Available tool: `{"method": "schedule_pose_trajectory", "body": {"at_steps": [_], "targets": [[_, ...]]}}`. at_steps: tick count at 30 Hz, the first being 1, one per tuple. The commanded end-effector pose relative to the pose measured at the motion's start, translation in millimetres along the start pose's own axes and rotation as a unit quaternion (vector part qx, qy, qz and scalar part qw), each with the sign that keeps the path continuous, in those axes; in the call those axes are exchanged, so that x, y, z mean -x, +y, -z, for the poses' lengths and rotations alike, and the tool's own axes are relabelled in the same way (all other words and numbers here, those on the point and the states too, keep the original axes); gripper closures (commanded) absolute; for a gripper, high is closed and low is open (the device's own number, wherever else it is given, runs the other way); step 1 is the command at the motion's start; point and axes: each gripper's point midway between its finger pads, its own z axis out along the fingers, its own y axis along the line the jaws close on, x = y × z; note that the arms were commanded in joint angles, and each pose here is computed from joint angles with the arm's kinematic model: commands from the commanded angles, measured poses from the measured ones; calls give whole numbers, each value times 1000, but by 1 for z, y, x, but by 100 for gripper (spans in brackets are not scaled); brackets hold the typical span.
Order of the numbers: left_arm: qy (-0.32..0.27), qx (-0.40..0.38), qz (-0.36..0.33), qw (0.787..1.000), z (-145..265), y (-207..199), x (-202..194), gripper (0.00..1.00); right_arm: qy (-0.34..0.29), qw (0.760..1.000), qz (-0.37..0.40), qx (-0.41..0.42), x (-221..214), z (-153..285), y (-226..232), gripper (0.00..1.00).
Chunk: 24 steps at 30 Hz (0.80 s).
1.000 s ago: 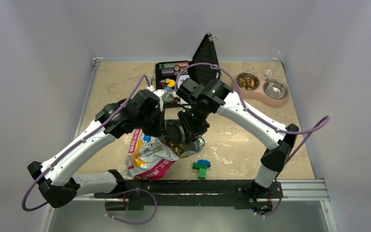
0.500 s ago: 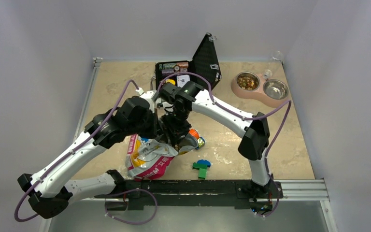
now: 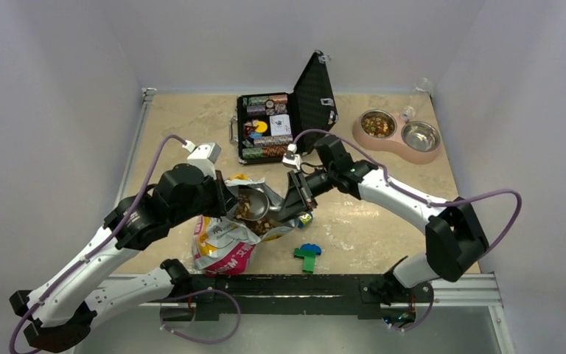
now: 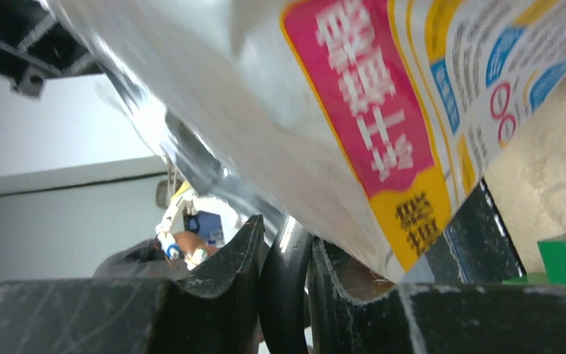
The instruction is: Serve the pet food
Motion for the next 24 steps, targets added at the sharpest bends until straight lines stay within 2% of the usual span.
{"method": "schedule_pose_trajectory", "body": {"at_steps": [1, 13, 16, 19, 21, 24], "targets": [[-134, -54, 23, 989, 27, -26, 61, 100, -24, 995, 82, 59, -8, 25, 21, 100], [-146, -39, 16, 988, 39, -13, 59, 100, -48, 992, 93, 71, -40, 42, 25, 100], [-150, -45, 14, 988, 41, -14, 60, 100, -65, 993, 71, 61, -26, 32, 12, 100], [-155, -56, 9, 986, 44, -19, 64, 100, -63, 993, 61, 81, 0, 14, 21, 100], [-153, -55, 4, 987, 43, -20, 64, 100, -53, 992, 64, 98, -3, 14, 28, 100], [-148, -62, -1, 987, 46, -24, 65, 100, -88, 992, 71, 52, -15, 21, 19, 100]]}}
